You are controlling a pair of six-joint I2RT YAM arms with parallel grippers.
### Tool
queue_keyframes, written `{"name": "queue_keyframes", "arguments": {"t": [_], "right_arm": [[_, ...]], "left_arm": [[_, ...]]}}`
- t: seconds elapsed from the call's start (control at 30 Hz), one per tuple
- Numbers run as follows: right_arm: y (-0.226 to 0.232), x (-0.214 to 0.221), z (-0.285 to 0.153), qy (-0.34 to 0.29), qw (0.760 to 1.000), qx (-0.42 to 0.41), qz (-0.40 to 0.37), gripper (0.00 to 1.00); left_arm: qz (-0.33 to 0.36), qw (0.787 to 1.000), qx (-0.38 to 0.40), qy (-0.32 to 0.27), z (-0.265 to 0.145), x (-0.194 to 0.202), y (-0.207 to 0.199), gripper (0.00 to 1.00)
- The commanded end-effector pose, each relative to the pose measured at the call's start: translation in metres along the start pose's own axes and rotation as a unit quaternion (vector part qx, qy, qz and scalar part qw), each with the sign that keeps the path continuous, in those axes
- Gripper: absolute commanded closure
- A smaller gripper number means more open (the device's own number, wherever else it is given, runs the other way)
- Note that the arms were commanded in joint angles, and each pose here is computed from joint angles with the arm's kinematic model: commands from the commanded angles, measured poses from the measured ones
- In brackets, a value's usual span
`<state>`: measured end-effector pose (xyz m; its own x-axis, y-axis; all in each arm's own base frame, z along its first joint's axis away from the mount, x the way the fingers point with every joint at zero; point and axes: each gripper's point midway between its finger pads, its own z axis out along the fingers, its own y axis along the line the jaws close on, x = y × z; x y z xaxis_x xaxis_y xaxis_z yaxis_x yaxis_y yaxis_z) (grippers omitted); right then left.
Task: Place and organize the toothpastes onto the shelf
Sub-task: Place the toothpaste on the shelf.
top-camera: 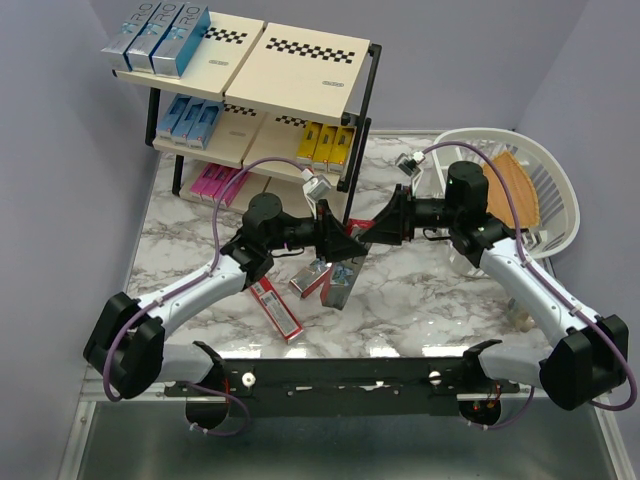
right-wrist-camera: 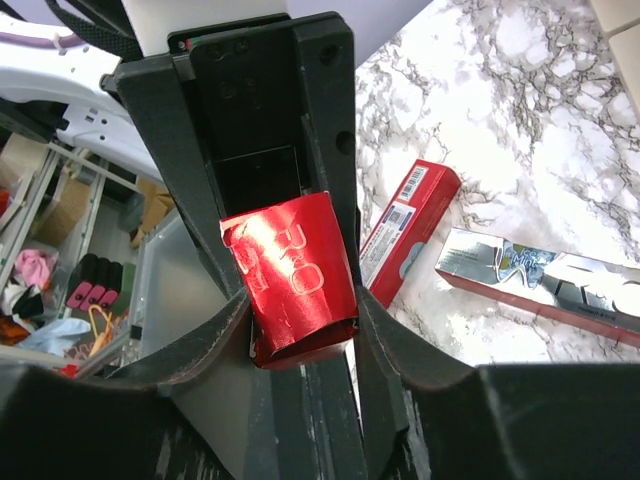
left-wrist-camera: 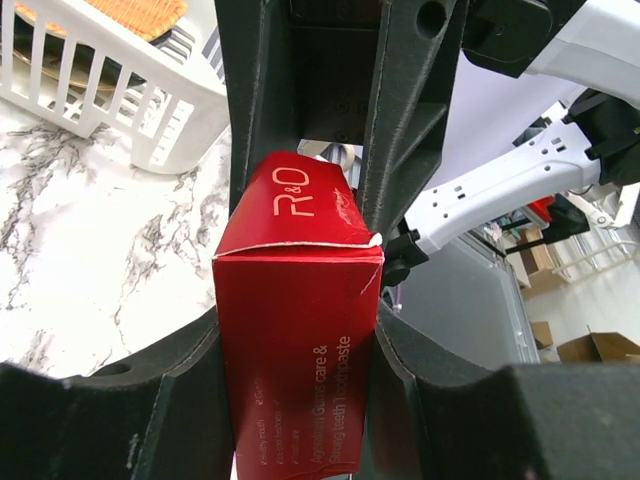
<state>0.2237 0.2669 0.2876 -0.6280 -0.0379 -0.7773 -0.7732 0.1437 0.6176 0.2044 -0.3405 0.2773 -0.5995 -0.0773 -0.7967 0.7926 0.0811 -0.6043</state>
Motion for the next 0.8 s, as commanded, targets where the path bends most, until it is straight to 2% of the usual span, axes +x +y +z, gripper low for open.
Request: {"name": "queue_keyframes", "arguments": {"t": [0.0, 0.27, 0.4, 0.47, 0.53, 0.63, 0.77], "right_arm": [[0.009, -0.001, -0.002, 0.006, 1.000, -0.018, -0.011, 0.61], [0.006, -0.009, -0.005, -0.008, 1.000, 0.017, -0.004, 0.66], [-0.004, -0.017, -0.009, -0.023, 0.998, 0.055, 0.020, 0.68], [-0.010, -0.021, -0.012, -0.033, 0.996, 0.078, 0.034, 0.68], [-0.015, -0.027, -0.017, -0.045, 0.993, 0.098, 0.055, 0.69], [-0.029, -0.033, -0.023, -0.064, 0.984, 0.140, 0.091, 0.69], [-0.048, -0.031, -0.031, -0.075, 0.968, 0.181, 0.159, 0.69]], "left_arm": [[0.012, 1.000, 0.015, -0.007, 0.003, -0.009, -0.003, 0.44], [0.034, 0.999, -0.038, -0.003, -0.004, -0.004, 0.014, 0.20], [0.070, 0.994, -0.085, -0.023, -0.015, -0.012, 0.020, 0.10], [0.087, 0.989, -0.117, -0.038, -0.022, -0.014, 0.028, 0.09], [0.096, 0.983, -0.147, -0.054, -0.032, -0.016, 0.033, 0.01], [0.108, 0.977, -0.172, -0.066, -0.044, -0.015, 0.033, 0.01], [0.159, 0.957, -0.221, -0.094, -0.061, -0.017, 0.038, 0.01]]}}
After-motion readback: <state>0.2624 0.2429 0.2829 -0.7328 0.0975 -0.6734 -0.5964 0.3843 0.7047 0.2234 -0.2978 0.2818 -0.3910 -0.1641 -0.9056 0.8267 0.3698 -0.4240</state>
